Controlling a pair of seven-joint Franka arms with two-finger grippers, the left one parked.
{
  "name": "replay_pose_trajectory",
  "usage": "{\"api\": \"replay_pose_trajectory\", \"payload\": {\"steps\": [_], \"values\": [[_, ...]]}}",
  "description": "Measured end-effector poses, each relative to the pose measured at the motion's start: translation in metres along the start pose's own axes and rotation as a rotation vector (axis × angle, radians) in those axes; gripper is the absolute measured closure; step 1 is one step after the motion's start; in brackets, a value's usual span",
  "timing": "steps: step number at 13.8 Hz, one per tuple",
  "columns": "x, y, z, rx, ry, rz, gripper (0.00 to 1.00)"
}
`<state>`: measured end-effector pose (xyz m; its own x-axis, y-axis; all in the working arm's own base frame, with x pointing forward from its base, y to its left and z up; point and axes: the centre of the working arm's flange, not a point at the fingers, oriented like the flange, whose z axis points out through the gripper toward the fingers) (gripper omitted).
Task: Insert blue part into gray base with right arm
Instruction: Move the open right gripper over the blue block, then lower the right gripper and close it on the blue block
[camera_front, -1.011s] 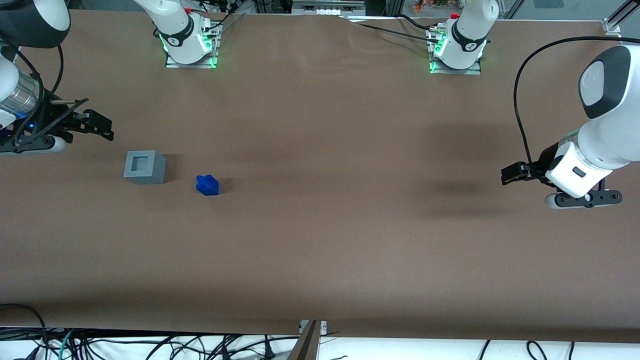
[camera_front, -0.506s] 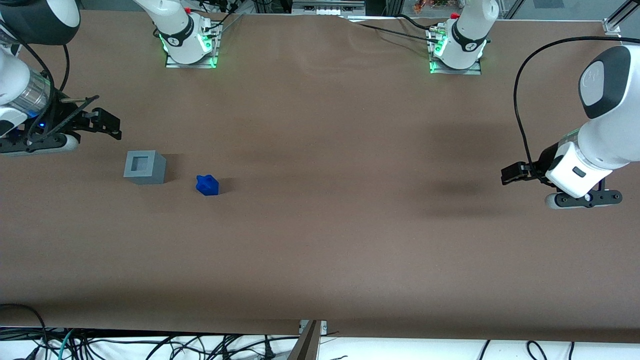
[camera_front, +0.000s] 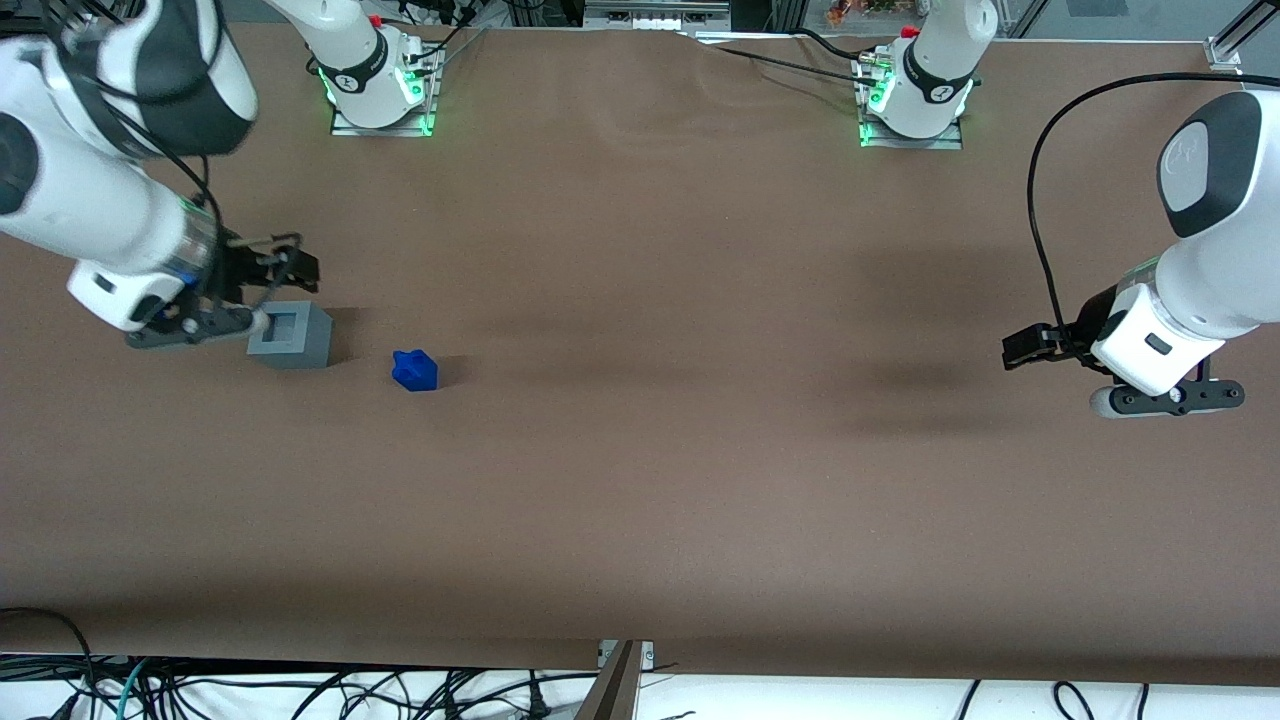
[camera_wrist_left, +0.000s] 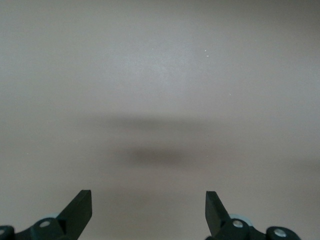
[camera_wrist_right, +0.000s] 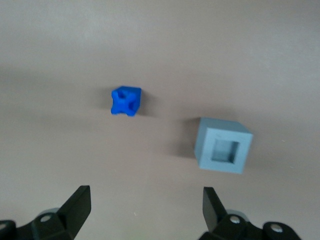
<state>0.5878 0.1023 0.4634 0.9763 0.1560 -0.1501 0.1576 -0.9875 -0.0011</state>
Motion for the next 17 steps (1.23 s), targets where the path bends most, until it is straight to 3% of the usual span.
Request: {"api": "replay_pose_trajectory", "payload": {"steps": [5, 9, 17], "values": [[0.034, -0.039, 0.079, 0.002, 0.05, 0.096, 0.01], [0.032, -0.041, 0.154, 0.014, 0.124, 0.108, 0.01], [0.031, -0.057, 0.216, 0.016, 0.129, 0.084, 0.01]]}}
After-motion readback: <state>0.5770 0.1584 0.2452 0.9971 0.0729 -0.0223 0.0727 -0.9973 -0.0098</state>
